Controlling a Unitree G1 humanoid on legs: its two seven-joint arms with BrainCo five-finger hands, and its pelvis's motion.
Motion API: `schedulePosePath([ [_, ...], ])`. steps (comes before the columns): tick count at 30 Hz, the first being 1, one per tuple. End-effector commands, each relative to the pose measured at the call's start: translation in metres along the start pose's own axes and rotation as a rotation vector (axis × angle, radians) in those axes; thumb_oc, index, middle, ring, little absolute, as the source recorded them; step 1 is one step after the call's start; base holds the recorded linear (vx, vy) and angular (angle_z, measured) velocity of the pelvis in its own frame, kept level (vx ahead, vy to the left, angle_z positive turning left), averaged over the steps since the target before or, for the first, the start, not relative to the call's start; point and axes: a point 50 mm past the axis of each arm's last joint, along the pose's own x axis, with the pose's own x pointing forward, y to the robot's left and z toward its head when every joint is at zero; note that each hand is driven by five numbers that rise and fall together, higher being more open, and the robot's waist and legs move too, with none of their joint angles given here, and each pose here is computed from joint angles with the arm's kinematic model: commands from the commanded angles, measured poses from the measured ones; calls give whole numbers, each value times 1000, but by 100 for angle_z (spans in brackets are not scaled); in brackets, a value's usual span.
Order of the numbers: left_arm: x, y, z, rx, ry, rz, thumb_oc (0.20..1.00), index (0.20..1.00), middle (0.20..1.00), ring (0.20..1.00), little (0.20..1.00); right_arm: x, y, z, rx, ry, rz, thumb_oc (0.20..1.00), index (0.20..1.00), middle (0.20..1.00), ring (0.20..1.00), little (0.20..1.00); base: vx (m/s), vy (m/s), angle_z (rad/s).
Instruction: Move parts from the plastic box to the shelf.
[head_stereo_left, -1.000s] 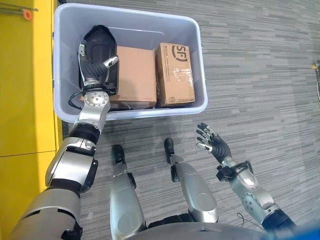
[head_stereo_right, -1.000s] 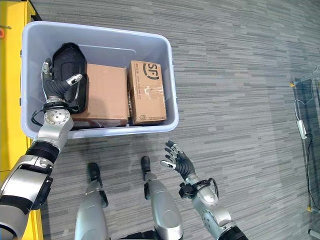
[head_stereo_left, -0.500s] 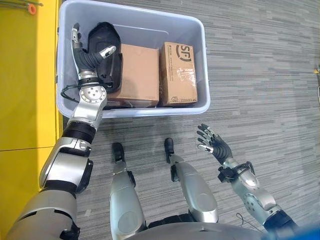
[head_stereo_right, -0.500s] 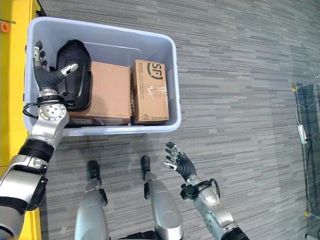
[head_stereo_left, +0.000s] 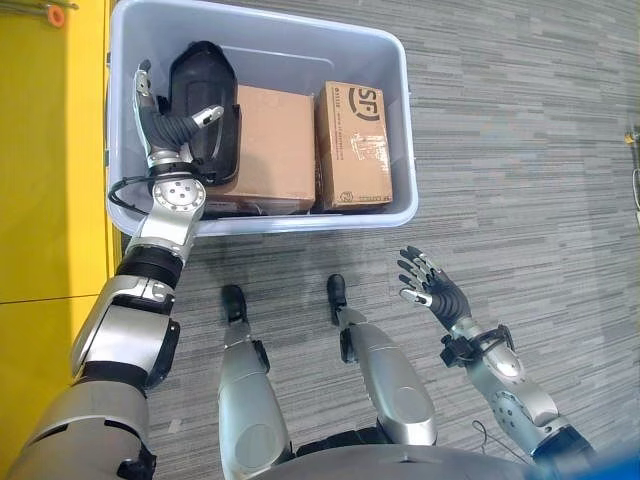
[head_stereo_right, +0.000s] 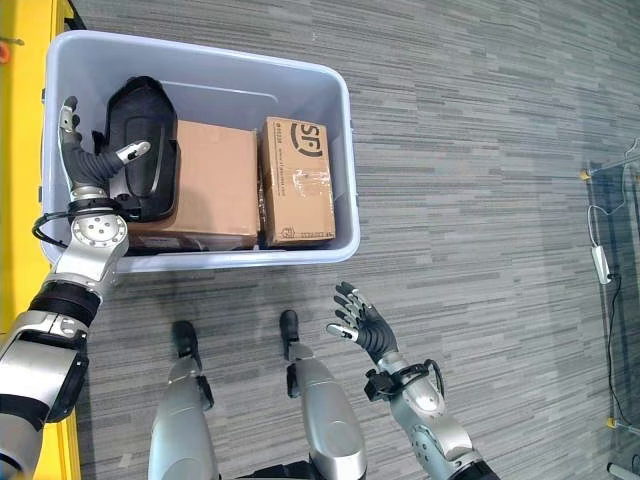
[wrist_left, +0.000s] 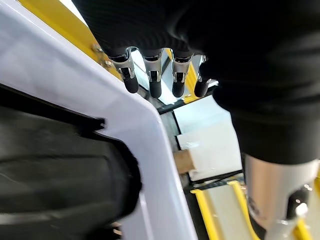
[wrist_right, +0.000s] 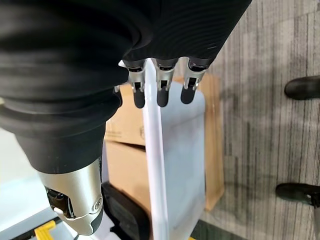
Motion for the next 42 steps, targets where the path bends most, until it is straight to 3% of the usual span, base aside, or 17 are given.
schedulePosePath([
  [1, 14, 25, 10, 18, -59, 63, 1000, 1000, 1000, 1000, 1000, -9, -2, 20, -10, -94, 20, 1000, 1000, 1000, 1000, 1000, 1, 5, 7],
  [22, 18, 48, -23, 17, 152, 134, 1000, 1000, 1000, 1000, 1000, -9, -2, 21, -15, -84, 48, 1000, 1000, 1000, 1000, 1000, 1, 1, 1],
  [42, 48, 48, 19, 59, 83, 89, 1000, 1000, 1000, 1000, 1000, -15, -7, 22, -26, -52, 76, 1000, 1000, 1000, 1000, 1000, 9, 11, 0],
])
